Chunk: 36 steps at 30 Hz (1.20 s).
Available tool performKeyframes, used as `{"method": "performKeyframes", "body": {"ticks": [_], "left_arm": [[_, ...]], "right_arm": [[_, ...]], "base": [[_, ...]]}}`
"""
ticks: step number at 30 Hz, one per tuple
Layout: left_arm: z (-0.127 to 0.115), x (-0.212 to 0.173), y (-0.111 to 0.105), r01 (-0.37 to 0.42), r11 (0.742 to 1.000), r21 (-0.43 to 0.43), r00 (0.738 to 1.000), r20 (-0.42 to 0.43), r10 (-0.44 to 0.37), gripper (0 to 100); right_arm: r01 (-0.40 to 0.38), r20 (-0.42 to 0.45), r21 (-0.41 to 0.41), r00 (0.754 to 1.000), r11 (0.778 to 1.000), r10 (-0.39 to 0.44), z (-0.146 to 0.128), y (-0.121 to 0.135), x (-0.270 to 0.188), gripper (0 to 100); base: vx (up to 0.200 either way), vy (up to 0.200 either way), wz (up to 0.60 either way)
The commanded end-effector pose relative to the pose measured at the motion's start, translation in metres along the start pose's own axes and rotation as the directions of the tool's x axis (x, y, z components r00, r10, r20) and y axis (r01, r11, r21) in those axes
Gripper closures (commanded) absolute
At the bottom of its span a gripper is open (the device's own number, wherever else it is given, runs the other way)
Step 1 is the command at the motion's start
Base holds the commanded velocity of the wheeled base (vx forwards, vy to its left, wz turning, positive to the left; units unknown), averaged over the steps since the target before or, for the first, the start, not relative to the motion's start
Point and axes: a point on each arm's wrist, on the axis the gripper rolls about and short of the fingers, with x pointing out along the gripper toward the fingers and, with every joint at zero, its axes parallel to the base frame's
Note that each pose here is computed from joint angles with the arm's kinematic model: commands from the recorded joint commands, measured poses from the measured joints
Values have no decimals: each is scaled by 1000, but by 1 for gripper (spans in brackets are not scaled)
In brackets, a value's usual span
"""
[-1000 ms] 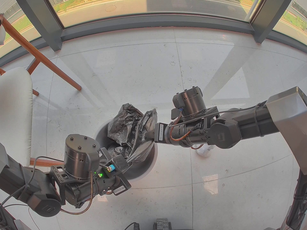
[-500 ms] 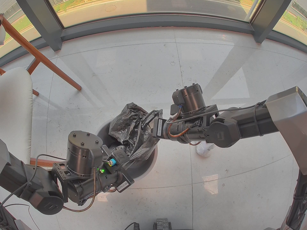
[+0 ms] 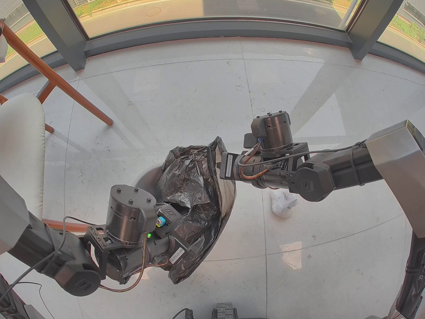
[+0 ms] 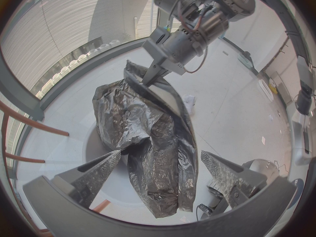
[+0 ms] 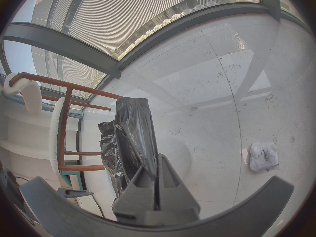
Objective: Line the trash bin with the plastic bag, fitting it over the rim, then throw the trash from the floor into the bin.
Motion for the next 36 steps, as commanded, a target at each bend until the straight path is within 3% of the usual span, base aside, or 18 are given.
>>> {"method": "performKeyframes", "body": {"ticks": [1, 5, 10, 20, 25, 36], "left_arm": [[-1, 14, -3, -12, 1000, -15, 1000, -29, 11, 0], [9, 31, -4, -35, 999, -19, 999, -27, 35, 0], [33, 52, -20, -45, 997, -61, 999, 21, 46, 0], [39, 57, -35, -43, 996, -84, 999, 20, 44, 0], [44, 74, -33, -56, 990, -131, 998, 28, 60, 0], [57, 87, 1, -131, 970, -205, 989, 43, 142, 0]], "right_arm": [[7, -1, 1, 1000, 1000, -7, 0, -4, 0, 100], [9, -2, 1, 1000, 1000, -9, -1, -4, -1, 100], [6, 2, 0, 1000, 1000, -6, 1, -3, -2, 100], [9, 3, 0, 1000, 1000, -9, 1, -3, -3, 100], [6, 2, -1, 1000, 1000, -6, 0, -1, -4, 100], [8, -7, -4, 1000, 1000, -8, -2, -1, -9, 100]], "base": [[0, 0, 0], [0, 0, 0], [0, 0, 0], [0, 0, 0], [0, 0, 0], [0, 0, 0]]}}
